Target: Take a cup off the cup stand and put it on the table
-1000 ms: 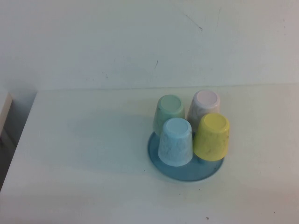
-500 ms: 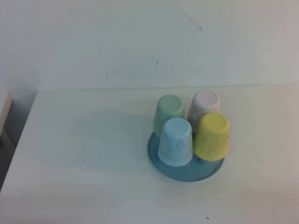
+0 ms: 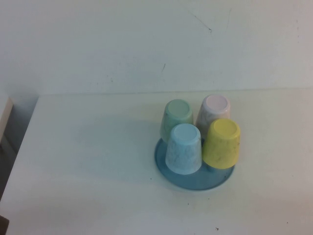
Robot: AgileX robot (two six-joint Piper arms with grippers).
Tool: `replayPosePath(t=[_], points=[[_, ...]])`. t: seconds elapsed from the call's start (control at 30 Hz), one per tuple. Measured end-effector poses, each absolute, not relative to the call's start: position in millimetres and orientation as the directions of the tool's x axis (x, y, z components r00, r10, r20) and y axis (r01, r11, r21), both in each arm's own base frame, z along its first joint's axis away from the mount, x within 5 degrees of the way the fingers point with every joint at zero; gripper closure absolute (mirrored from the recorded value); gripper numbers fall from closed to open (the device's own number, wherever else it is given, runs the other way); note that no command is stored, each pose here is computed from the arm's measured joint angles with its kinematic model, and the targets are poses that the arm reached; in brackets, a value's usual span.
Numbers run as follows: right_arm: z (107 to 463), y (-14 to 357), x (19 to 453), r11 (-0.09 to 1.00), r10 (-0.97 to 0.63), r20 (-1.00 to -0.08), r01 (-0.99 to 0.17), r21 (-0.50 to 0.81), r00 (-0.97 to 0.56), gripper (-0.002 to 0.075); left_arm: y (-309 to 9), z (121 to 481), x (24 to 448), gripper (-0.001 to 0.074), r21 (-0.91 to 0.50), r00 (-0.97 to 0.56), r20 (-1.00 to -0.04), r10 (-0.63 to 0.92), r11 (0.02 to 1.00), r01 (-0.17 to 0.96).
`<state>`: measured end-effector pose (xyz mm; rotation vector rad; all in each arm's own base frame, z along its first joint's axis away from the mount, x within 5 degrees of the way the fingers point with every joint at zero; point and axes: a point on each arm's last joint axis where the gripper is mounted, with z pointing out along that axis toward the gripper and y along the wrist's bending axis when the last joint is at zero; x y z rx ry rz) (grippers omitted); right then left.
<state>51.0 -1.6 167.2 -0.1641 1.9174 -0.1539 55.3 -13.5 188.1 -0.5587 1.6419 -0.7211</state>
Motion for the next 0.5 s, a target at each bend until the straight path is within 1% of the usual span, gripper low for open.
replayPosePath(t=[0.07,0.1,0.13,0.23,0.3,0.5], points=[[167.2,-1.6,51.0,0.982,-0.189,-0.920,-0.040,-0.187,-0.342,0.0727,-13.1,192.4,55.8,0.0738,-0.814,-0.158,-0.577,-0.801,0.580,0.035],[167.2,-1.6,51.0,0.982,-0.189,-0.920,-0.040,-0.187,-0.342,0.0727,-12.5,193.6,55.9,0.0738,-0.830,-0.146,-0.555,-0.819,0.556,0.037],[167.2,-1.6,51.0,0.982,-0.189,-0.920,-0.040,-0.187,-0.342,0.0727,-11.7,194.6,56.1,0.0738,-0.839,-0.134,-0.543,-0.829,0.543,0.040],[167.2,-1.6,51.0,0.982,-0.189,-0.920,-0.040,-0.187,-0.342,0.0727,-10.2,196.1,56.3,0.0738,-0.822,-0.109,-0.569,-0.815,0.568,0.047],[167.2,-1.6,51.0,0.982,-0.189,-0.920,-0.040,-0.187,-0.342,0.0727,-10.2,196.3,56.3,0.0738,-0.829,-0.109,-0.559,-0.822,0.557,0.049],[167.2,-1.6,51.0,0.982,-0.189,-0.920,-0.040,-0.187,-0.342,0.0727,-11.2,197.5,56.2,0.0738,-0.887,-0.117,-0.462,-0.879,0.459,0.052]])
